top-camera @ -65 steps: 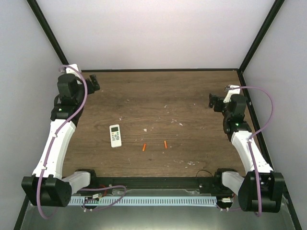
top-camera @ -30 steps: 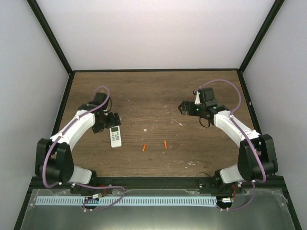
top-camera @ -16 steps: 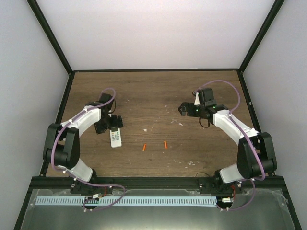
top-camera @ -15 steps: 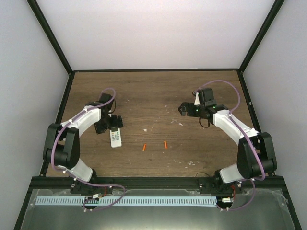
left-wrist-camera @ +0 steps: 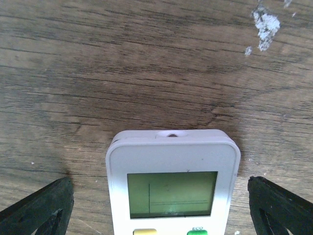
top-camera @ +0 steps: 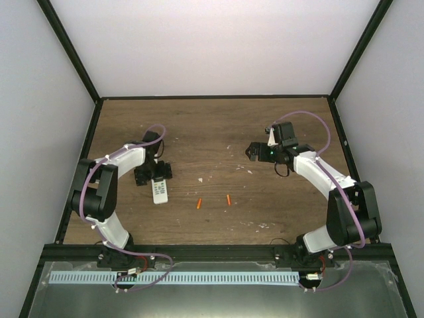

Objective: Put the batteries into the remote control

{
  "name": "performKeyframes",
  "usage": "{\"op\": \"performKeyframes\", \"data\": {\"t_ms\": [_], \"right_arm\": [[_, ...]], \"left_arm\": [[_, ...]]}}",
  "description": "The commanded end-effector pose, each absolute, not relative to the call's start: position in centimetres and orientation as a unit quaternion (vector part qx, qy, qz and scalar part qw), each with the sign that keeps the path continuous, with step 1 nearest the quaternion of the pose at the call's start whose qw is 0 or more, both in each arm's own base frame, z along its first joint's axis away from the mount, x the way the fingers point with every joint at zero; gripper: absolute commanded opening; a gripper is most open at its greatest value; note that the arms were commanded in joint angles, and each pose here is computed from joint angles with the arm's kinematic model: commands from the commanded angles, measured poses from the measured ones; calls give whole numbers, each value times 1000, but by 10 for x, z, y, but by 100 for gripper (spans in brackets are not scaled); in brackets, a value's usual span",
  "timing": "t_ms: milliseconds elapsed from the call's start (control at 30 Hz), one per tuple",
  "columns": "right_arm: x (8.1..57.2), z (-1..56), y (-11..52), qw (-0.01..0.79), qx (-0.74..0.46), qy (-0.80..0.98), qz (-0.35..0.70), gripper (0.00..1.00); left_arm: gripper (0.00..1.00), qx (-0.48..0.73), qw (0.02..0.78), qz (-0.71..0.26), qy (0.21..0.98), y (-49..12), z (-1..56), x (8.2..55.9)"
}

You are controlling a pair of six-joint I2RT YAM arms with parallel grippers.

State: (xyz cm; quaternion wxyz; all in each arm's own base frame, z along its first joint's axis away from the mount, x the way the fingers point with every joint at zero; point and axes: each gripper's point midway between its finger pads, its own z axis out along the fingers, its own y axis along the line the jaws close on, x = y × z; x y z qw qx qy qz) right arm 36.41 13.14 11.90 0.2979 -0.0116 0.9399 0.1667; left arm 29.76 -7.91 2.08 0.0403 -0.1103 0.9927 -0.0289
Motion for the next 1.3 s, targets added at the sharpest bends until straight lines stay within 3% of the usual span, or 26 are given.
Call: {"op": "performKeyframes", "data": {"t_ms": [0,200,433,600,767,1000,1267], "right_arm": [[372,136,137,311,-20,934,173,100],[371,137,137,313,-23,933,174,100],[371,138,137,314,-24,933,176,100],[368,137,139,311,-25,932,182,100],[360,136,148,316,-36,924,211,100],[337,152,199,348,-130,884,284,100],[307,197,271,370,-222,804,409,99]], "left_arm": [[97,-95,43,-19,994,-80,18,303],[93,-85,31,-10,996,-80,12,299],[81,-77,18,9,997,-77,3,292],[66,-78,16,2,997,-82,0,289],[42,-82,18,-13,996,-88,1,291],[26,-73,100,-64,990,-110,44,320],[21,-91,221,-137,961,-135,136,364]]}}
